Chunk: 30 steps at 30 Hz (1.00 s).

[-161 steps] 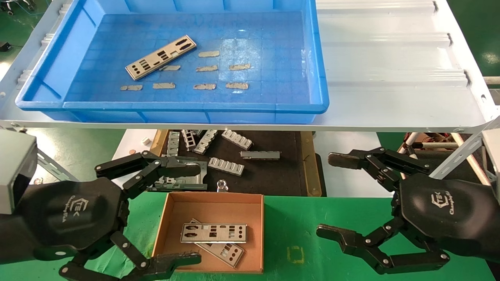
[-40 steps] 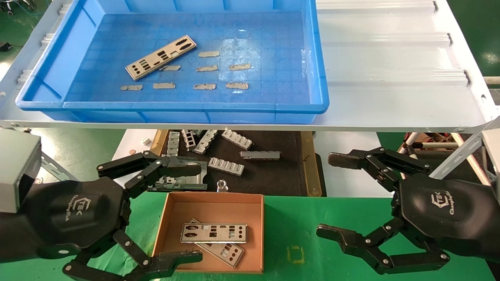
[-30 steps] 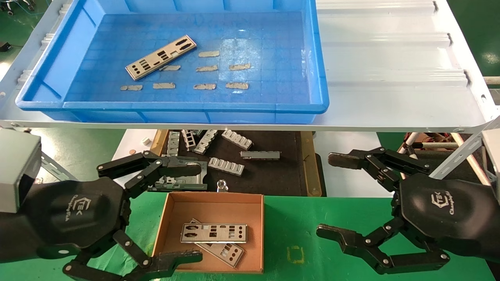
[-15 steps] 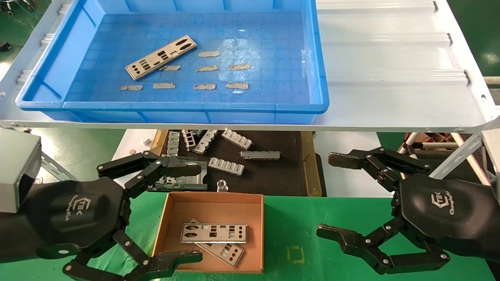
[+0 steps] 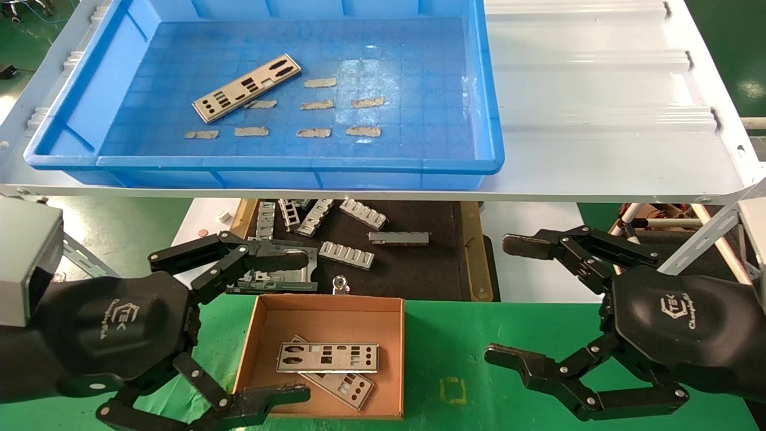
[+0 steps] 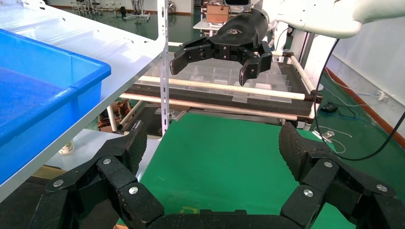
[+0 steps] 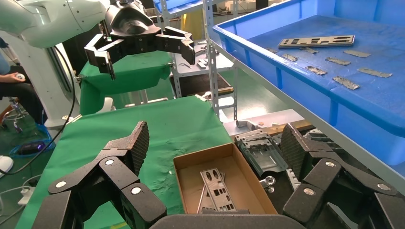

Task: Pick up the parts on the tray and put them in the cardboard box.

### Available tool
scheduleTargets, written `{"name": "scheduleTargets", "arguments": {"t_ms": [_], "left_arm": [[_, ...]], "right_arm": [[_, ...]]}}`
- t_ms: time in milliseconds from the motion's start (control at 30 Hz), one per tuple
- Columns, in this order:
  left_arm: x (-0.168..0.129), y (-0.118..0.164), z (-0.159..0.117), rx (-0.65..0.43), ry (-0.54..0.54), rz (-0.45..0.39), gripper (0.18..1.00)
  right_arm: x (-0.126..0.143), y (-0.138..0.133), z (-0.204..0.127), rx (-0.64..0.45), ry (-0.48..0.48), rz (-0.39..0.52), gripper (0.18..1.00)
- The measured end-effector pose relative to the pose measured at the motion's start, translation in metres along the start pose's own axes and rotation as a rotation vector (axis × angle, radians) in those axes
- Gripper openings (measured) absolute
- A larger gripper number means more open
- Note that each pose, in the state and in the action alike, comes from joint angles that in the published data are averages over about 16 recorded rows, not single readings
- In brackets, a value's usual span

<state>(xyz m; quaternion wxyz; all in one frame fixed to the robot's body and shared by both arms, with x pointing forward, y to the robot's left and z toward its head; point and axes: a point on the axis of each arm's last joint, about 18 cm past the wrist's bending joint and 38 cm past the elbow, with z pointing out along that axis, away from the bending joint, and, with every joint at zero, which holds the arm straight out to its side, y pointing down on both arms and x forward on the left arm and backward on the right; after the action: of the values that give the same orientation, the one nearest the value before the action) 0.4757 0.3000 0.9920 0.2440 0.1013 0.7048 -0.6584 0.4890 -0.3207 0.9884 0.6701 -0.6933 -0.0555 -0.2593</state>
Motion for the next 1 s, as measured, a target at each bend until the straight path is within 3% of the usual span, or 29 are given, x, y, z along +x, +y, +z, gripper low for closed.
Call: {"name": "scheduleTargets", "arguments": {"t_ms": [1000], "left_arm": [[0.0000,0.0000,0.0000,0.000,0.000,0.000,1.001]], "right_arm": [[0.0000,0.0000,0.0000,0.000,0.000,0.000,1.001]]}}
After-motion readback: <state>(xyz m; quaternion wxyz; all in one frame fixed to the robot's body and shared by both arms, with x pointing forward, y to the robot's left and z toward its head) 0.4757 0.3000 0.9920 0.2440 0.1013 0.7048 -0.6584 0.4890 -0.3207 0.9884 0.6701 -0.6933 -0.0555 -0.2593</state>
